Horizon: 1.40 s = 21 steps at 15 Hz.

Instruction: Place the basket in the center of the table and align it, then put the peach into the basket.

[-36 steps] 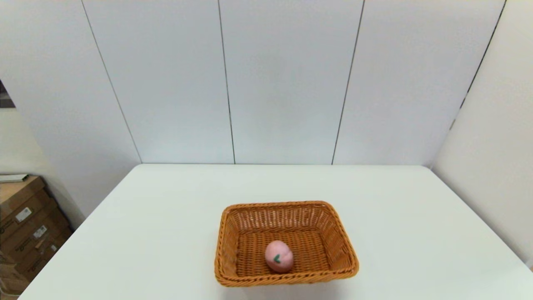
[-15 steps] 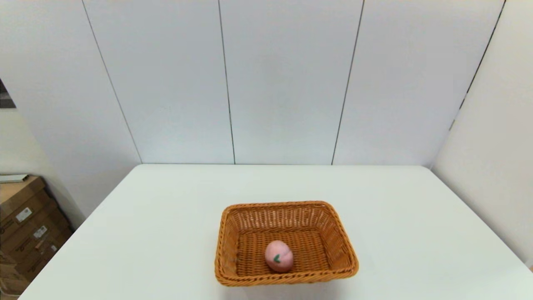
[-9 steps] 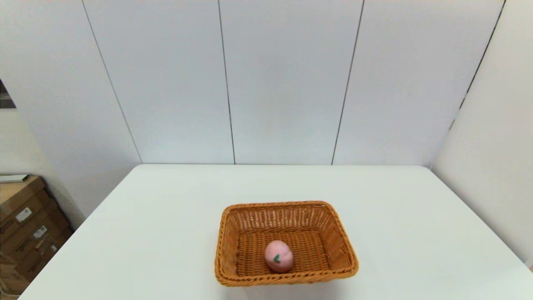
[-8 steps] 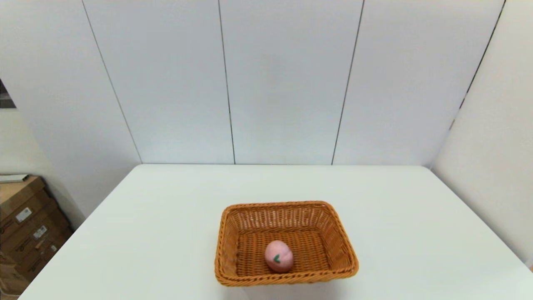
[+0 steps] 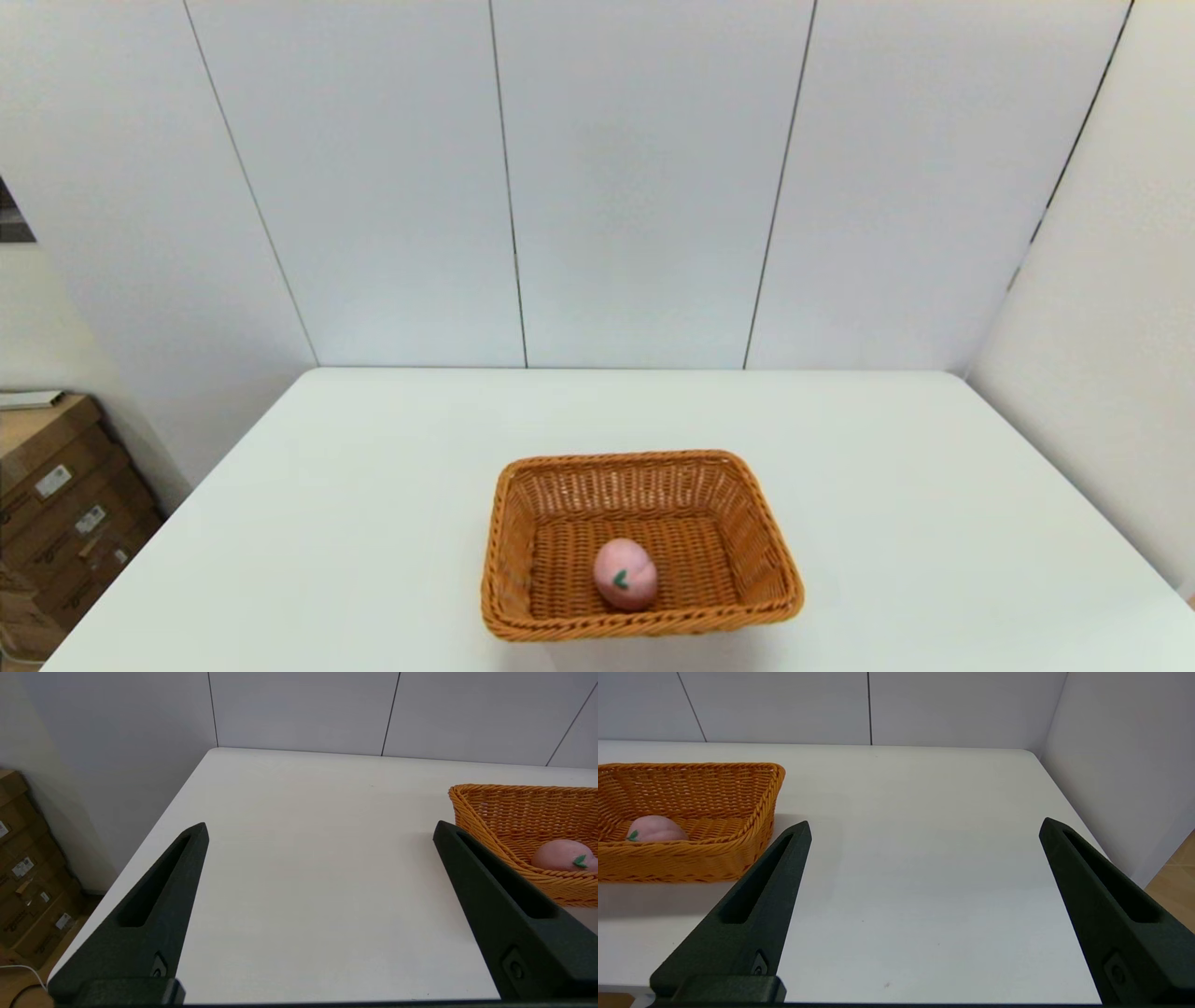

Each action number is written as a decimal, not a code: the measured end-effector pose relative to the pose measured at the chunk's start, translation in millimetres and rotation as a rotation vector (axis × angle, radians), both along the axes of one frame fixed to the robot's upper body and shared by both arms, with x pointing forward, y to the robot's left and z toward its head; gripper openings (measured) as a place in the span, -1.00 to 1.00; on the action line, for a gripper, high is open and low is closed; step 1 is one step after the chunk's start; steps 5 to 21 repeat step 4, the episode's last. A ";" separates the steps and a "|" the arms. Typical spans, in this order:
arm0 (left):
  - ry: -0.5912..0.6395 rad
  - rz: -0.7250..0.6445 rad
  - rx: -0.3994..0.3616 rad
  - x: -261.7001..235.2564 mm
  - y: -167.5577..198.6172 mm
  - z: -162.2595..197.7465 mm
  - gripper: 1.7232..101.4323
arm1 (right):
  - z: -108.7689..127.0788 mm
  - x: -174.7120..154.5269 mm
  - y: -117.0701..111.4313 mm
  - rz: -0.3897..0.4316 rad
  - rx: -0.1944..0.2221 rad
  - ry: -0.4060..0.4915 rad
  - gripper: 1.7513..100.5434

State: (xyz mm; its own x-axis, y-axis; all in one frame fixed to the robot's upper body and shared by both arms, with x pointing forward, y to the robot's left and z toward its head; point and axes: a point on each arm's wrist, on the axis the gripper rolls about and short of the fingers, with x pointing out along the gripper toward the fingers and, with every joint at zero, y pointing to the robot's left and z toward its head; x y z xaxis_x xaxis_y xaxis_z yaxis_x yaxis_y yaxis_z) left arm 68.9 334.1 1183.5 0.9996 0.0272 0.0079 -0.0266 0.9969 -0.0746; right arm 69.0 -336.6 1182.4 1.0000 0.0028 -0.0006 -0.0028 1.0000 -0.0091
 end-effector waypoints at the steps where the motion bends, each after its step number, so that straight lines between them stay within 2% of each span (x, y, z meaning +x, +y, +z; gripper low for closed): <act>1: 0.000 0.000 0.000 0.0 0.0 0.0 0.93 | 0.0 0.0 0.0 0.000 0.000 0.000 0.93; 21: 0.000 0.000 0.000 0.0 0.0 0.0 0.93 | -0.1 0.0 0.0 0.000 0.000 0.001 0.93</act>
